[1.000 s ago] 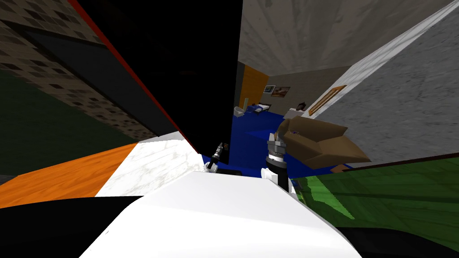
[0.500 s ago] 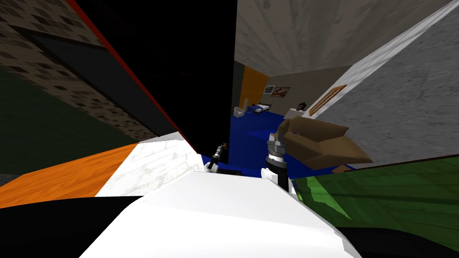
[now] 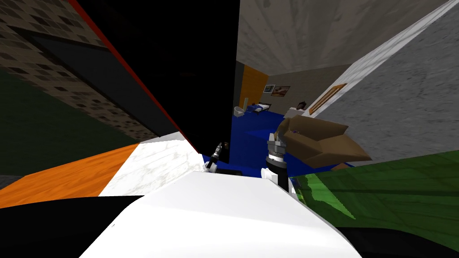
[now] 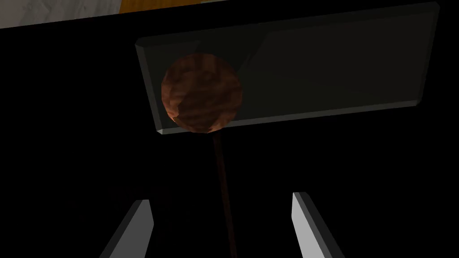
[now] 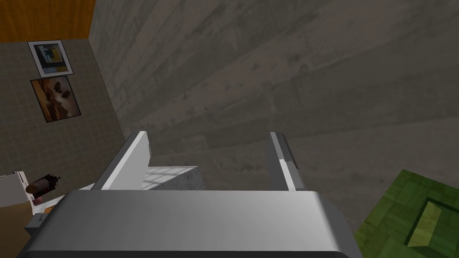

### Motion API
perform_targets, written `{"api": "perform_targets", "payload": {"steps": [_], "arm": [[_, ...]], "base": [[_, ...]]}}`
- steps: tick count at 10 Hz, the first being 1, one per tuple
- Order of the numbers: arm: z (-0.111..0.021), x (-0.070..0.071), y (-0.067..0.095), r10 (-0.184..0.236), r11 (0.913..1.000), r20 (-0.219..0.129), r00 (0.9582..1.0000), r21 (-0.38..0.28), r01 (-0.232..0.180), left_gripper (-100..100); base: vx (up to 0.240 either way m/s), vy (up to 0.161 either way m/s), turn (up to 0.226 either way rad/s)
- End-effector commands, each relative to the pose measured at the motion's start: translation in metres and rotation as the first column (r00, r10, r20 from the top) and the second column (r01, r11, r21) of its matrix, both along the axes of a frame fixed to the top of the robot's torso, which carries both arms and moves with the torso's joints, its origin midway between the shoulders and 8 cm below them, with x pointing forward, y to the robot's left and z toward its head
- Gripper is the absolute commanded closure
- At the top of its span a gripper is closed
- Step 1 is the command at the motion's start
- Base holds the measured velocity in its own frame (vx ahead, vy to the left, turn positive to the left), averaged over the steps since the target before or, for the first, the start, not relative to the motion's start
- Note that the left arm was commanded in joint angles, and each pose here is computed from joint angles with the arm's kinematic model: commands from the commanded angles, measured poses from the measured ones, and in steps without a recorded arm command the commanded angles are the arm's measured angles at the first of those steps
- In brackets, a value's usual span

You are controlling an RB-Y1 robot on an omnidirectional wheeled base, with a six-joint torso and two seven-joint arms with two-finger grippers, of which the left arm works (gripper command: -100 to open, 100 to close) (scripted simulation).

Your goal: Push the door open

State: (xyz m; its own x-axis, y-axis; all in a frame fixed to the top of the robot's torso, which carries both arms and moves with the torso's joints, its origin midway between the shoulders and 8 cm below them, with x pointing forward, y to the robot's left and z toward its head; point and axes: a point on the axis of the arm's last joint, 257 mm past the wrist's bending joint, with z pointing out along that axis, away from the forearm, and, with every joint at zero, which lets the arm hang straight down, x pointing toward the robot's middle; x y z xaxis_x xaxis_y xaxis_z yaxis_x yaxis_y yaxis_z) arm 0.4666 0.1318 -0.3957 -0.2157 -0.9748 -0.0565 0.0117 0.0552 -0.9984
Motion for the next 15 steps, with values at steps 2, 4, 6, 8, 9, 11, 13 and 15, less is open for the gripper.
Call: {"api": "perform_targets", "payload": {"steps": [2, 4, 6, 8, 9, 11, 13, 15], "arm": [[-0.002, 0.007, 0.017, 0.013, 0.9997, -0.002, 0.9999, 0.020, -0.013, -100], [-0.001, 0.013, 0.020, 0.022, 0.9996, -0.003, 0.9998, 0.015, -0.022, -100], [0.001, 0.018, 0.011, 0.027, 0.9996, -0.007, 0.9996, -0.013, -0.027, -100], [0.003, 0.020, 0.002, 0.027, 0.9991, -0.009, 0.9996, -0.033, -0.027, -100], [0.003, 0.020, -0.002, 0.026, 0.9987, -0.010, 0.9996, -0.043, -0.026, -100], [0.004, 0.020, -0.008, 0.025, 0.9982, -0.012, 0.9996, -0.055, -0.026, -100], [0.003, 0.021, 0.001, 0.028, 0.9988, -0.011, 0.9995, -0.039, -0.029, -100], [0.002, 0.022, 0.010, 0.032, 0.9992, -0.009, 0.9994, -0.024, -0.032, -100]], "base": [[-0.120, 0.151, -0.028], [-0.143, 0.106, -0.031], [-0.220, 0.024, -0.040], [-0.173, -0.100, -0.013], [-0.128, -0.140, -0.013], [-0.120, -0.175, -0.010], [0.005, 0.007, 0.006], [0.096, 0.176, -0.012]]}}
